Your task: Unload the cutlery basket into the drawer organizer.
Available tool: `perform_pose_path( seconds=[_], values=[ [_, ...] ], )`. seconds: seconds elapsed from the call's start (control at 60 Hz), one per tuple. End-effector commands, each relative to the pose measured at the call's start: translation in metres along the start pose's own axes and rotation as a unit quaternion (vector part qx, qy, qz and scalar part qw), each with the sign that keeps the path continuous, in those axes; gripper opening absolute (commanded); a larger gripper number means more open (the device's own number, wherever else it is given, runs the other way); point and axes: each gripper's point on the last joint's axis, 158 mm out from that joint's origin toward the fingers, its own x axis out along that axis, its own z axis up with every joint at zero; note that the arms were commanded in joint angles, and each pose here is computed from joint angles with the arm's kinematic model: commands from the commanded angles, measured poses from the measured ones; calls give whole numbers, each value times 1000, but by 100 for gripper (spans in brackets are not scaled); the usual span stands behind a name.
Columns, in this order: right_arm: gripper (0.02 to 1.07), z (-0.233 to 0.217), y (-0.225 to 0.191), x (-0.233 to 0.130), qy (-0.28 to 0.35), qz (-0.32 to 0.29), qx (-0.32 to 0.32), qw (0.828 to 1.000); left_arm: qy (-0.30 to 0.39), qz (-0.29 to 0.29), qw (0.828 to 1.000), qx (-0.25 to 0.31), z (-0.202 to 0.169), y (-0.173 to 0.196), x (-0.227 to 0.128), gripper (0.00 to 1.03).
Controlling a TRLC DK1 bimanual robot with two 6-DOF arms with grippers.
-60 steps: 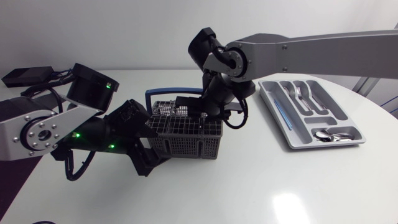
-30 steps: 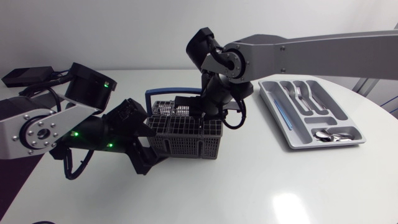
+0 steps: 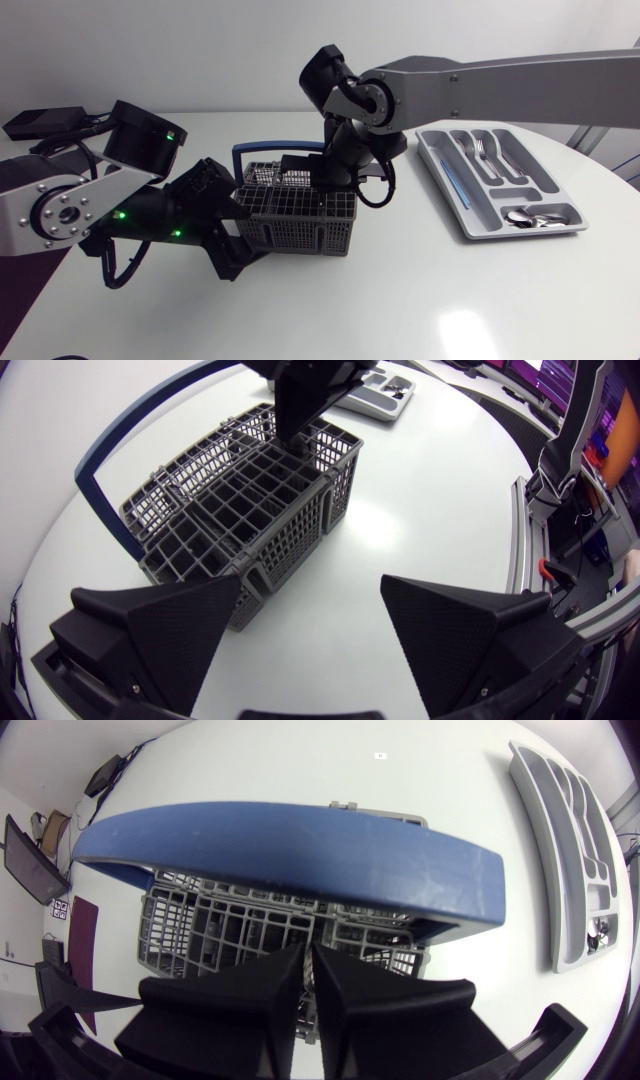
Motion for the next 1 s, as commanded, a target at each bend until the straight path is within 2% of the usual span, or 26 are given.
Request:
perform_pose_path(
  seconds=[0.0,0.683,0.983],
  values=[
    [8,-11,-3,7,10,-9,11,1000,1,-6,1000,4,-7,-3,-2,99],
    [8,-8,-3,-17,-17,8,7,1000,-3,-8,1000,3,-4,-9,-8,99],
    [8,-2,7,-33,-34,38,10,999,0,-10,1000,3,-6,-10,-7,99]
  ],
)
